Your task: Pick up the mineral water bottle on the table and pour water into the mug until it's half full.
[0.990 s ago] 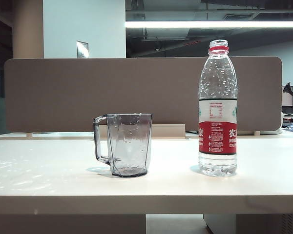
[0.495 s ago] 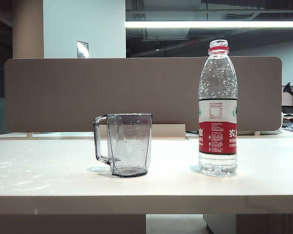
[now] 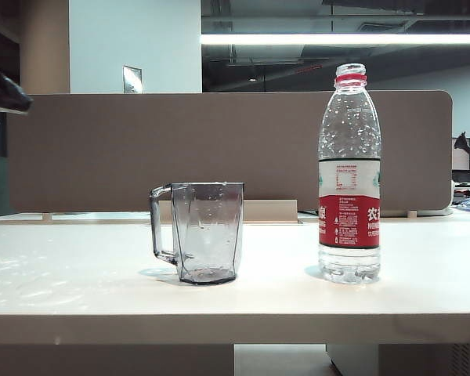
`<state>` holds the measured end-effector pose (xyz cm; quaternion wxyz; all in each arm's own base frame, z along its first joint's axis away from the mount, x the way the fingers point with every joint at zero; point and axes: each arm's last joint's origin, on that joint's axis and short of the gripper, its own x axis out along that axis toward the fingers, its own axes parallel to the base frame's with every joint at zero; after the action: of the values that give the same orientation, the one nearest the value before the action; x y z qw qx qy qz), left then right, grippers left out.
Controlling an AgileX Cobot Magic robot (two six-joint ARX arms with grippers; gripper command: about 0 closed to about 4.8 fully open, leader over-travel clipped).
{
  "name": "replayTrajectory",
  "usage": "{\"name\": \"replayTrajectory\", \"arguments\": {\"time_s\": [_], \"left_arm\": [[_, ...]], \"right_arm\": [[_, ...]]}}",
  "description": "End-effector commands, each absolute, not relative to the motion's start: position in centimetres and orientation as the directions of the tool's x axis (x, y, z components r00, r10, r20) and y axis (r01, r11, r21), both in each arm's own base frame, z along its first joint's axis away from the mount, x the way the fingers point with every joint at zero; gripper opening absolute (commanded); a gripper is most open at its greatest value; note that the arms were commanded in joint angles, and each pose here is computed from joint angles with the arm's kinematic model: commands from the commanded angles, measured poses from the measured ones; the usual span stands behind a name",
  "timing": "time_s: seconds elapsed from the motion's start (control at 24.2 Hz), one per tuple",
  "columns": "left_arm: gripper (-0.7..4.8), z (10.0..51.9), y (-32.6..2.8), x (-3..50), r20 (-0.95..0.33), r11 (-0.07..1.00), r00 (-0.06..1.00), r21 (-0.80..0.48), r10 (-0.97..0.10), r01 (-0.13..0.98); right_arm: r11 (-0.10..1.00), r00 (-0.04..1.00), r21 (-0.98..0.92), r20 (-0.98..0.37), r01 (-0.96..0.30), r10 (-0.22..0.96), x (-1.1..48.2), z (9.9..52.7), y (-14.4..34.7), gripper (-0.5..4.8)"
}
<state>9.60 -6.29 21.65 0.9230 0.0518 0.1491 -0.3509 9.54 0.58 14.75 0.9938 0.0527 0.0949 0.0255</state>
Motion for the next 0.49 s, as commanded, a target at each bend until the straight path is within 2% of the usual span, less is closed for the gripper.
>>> {"name": "replayTrajectory", "arguments": {"time_s": [0.04, 0.49], "left_arm": [[-0.01, 21.86, -6.33, 9.66, -0.296, 0.749, 0.712, -0.018, -0.637, 0.663], [-0.01, 21.85, -6.22, 9.75, -0.299, 0.777, 0.741, -0.004, -0.601, 0.629]], "right_arm": [[0.993, 0.982, 0.109, -0.181, -0.040, 0.060, 9.59, 14.61, 0.59, -0.01], [0.993, 0.982, 0.109, -0.181, -0.040, 0.060, 9.59, 14.61, 0.59, -0.01]]}}
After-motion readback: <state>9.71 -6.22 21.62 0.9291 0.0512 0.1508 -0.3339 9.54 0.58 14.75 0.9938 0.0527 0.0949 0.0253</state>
